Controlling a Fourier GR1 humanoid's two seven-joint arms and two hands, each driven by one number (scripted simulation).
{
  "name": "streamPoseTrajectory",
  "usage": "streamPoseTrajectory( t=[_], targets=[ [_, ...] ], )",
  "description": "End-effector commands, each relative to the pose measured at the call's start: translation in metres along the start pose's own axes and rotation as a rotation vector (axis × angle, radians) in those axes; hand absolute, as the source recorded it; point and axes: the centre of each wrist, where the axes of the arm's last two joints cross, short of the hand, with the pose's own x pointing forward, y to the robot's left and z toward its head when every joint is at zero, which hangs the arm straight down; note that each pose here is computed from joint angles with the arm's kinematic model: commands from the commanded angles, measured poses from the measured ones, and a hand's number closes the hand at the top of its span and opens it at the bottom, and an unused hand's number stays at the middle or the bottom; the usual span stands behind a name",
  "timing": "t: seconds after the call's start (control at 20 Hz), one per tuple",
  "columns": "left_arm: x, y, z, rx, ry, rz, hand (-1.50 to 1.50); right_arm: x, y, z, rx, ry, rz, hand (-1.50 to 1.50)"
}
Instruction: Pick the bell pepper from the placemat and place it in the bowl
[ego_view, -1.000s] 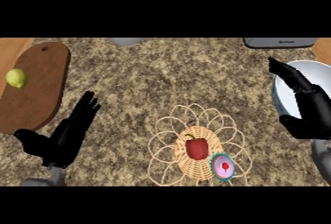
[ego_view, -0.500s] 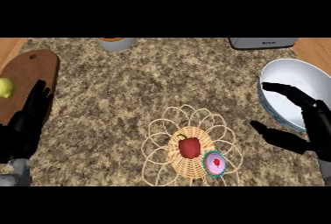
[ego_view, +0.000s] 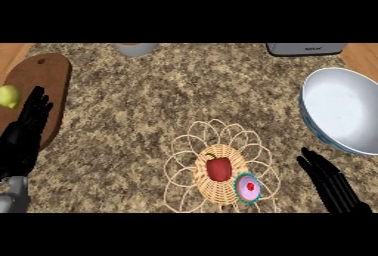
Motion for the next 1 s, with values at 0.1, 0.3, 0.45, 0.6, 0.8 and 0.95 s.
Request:
streamPoseTrajectory(
  t=[0.1, 0.3, 0.45, 0.6, 0.8, 0.95],
  targets=[
    [0.017, -0.012, 0.002, -0.024, -0.027, 0.013, 0.0, 0.059, -0.019, 0.016, -0.053, 0.071, 0.057, -1.5],
    [0.024, -0.005, -0.009, -0.033, -0.028, -0.006, 0.0, 0.082, -0.037, -0.016, -0.015, 0.067, 0.125, -1.5],
    [0.007, -0.024, -0.01, -0.042, -0.018, 0.01, 0.0, 0.097, -0.036, -0.028, 0.088, 0.102, 0.208, -1.5],
    [0.014, -0.026, -0.006, -0.083, -0.02, 0.005, 0.0, 0.093, -0.022, -0.046, 0.255, 0.16, 0.326, -1.5],
    [0.016, -0.026, -0.006, -0.068, -0.033, 0.017, 0.0, 0.11, -0.007, -0.072, 0.374, 0.216, 0.371, -1.5],
    [0.003, -0.022, 0.0, -0.072, -0.038, 0.004, 0.0, 0.117, 0.022, -0.092, 0.482, 0.269, 0.389, -1.5]
  ],
)
